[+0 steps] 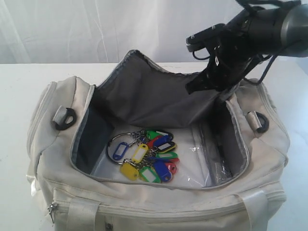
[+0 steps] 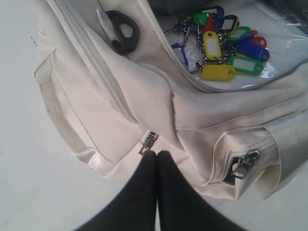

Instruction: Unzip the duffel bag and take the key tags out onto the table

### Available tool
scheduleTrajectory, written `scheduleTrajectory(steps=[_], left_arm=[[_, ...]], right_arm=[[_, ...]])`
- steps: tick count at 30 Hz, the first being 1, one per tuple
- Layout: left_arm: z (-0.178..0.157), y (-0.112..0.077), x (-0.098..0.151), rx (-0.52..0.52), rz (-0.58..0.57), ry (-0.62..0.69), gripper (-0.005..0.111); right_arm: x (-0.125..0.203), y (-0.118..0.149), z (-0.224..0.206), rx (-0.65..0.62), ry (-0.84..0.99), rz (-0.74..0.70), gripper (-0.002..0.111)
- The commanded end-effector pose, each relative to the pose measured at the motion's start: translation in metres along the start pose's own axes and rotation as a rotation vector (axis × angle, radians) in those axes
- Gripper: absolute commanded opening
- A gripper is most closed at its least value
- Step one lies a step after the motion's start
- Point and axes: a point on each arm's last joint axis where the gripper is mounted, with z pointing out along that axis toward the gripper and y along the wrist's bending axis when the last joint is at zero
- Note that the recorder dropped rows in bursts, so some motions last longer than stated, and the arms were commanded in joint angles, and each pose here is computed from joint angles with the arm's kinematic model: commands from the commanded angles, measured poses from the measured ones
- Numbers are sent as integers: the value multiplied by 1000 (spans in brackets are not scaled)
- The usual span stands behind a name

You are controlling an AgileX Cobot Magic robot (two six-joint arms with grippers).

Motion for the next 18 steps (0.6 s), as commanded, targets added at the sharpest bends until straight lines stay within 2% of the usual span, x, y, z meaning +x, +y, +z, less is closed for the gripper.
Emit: scheduleTrajectory(steps=[1, 4, 6, 8, 10, 12, 15, 16, 18], left_arm=[[0, -2, 2, 14, -10, 4, 0], [0, -2, 2, 14, -10, 4, 0], [0, -2, 2, 14, -10, 4, 0], [0, -2, 2, 14, -10, 4, 0], [0, -2, 2, 14, -10, 4, 0], [0, -2, 2, 15, -10, 7, 0], [0, -2, 2, 15, -10, 8, 0], [0, -2, 2, 15, -10, 8, 0], [0, -2, 2, 15, -10, 8, 0]], right_arm=[[-11, -14, -65, -8, -130, 53, 0], [-7, -24, -99, -13, -136, 106, 0], [1, -28, -116, -15, -92, 81, 0], [12, -28, -126, -72, -14, 45, 6], [22, -27, -132, -145, 52, 19, 18], [31, -27, -133, -210, 83, 3, 38], [42, -40, -131, -199, 108, 23, 69], [46, -47, -130, -185, 115, 46, 73], [56, -61, -125, -172, 138, 71, 74]])
